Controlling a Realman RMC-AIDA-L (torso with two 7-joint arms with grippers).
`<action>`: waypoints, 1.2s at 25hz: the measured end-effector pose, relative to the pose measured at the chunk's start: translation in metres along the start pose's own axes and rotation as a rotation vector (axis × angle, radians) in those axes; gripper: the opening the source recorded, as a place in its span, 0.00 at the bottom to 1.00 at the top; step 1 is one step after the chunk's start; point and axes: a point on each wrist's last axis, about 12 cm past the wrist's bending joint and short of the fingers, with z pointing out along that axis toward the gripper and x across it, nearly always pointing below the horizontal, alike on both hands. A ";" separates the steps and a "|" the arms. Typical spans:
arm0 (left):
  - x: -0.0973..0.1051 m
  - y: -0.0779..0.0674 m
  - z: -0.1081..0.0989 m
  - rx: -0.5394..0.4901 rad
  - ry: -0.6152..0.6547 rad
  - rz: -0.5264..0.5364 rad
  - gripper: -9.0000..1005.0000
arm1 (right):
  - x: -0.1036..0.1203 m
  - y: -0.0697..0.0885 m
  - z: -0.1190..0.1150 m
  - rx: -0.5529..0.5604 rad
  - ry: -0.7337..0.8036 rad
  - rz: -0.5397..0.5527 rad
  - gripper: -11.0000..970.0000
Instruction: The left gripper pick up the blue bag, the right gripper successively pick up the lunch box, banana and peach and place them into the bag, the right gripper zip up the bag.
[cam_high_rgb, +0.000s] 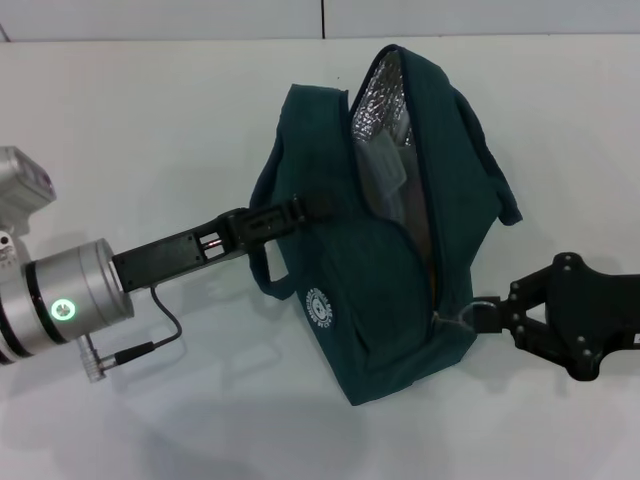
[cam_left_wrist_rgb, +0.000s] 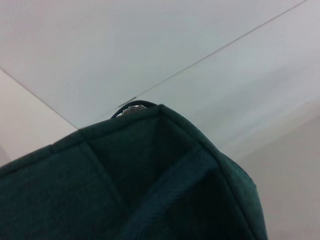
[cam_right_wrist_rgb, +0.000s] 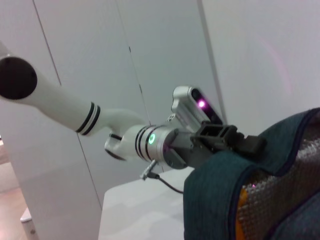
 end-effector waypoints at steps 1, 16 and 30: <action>0.000 0.000 0.000 0.000 -0.002 0.002 0.63 | -0.001 0.000 0.000 -0.001 -0.003 -0.001 0.02; -0.001 -0.005 -0.009 0.038 -0.036 0.174 0.73 | -0.031 -0.019 0.013 0.029 -0.106 -0.073 0.02; -0.001 -0.002 -0.041 -0.023 -0.171 0.222 0.88 | -0.070 -0.042 0.036 0.036 -0.174 -0.132 0.02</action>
